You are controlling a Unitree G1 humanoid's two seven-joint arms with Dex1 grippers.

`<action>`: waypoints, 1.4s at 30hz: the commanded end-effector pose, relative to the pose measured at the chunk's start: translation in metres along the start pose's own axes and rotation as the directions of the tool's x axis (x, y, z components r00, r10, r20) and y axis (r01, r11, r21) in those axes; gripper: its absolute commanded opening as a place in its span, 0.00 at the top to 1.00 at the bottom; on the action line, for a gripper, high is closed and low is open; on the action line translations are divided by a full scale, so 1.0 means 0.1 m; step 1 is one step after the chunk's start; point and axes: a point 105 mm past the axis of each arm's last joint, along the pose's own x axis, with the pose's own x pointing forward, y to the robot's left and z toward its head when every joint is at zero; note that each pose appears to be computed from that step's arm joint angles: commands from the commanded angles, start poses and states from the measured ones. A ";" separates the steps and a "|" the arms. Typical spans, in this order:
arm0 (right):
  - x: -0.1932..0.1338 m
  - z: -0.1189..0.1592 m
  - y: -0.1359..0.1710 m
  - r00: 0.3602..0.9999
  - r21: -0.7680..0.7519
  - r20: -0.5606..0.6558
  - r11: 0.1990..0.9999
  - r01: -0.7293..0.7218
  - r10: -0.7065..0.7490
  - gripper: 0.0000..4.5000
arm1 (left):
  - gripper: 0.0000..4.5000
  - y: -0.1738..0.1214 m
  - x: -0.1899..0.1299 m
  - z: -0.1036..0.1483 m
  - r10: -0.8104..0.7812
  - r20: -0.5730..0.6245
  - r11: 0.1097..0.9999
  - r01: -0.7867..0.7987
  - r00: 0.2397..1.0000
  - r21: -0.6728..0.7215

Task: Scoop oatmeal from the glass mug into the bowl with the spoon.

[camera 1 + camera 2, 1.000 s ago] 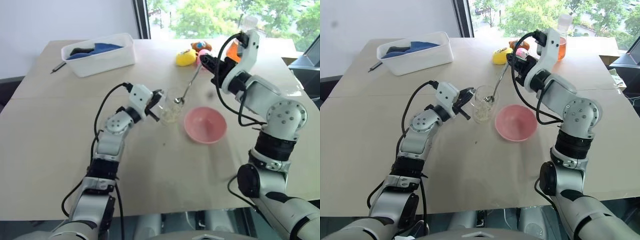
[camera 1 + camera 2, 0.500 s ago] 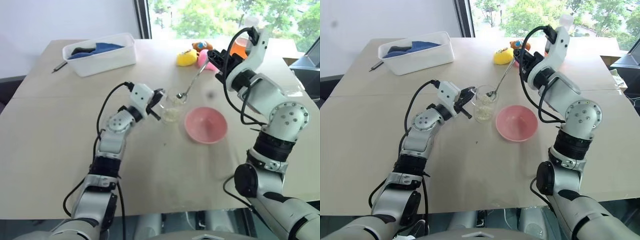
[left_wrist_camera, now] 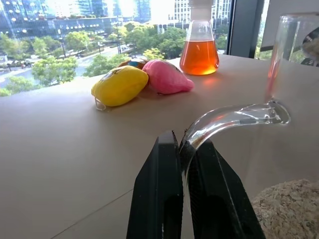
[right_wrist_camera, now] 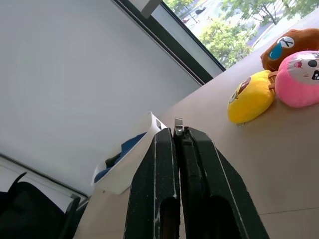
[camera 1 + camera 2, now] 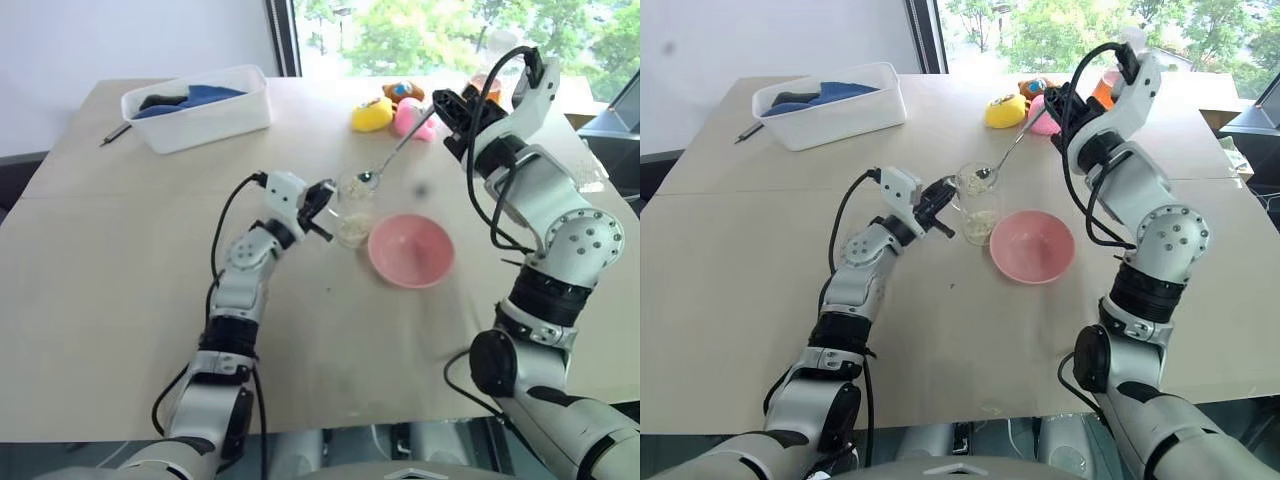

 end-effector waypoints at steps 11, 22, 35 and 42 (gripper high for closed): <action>-0.10 0.12 0.11 0.997 0.105 0.064 0.993 -0.046 0.039 1.00 | 0.98 0.02 0.04 0.17 0.009 0.071 1.000 -0.010 0.997 0.005; -0.11 0.10 0.15 0.996 0.152 0.065 0.985 -0.078 0.069 1.00 | 0.98 0.07 0.03 0.14 0.018 0.058 1.000 -0.019 0.998 0.007; -0.29 0.33 0.09 0.989 0.217 0.129 0.971 -0.104 0.077 1.00 | 0.98 0.11 0.06 0.09 0.019 0.042 1.000 -0.019 0.999 0.002; -0.52 0.51 -0.03 0.985 0.223 0.169 0.972 -0.071 0.034 1.00 | 0.98 0.10 0.08 0.06 0.006 0.035 1.000 -0.006 0.999 0.002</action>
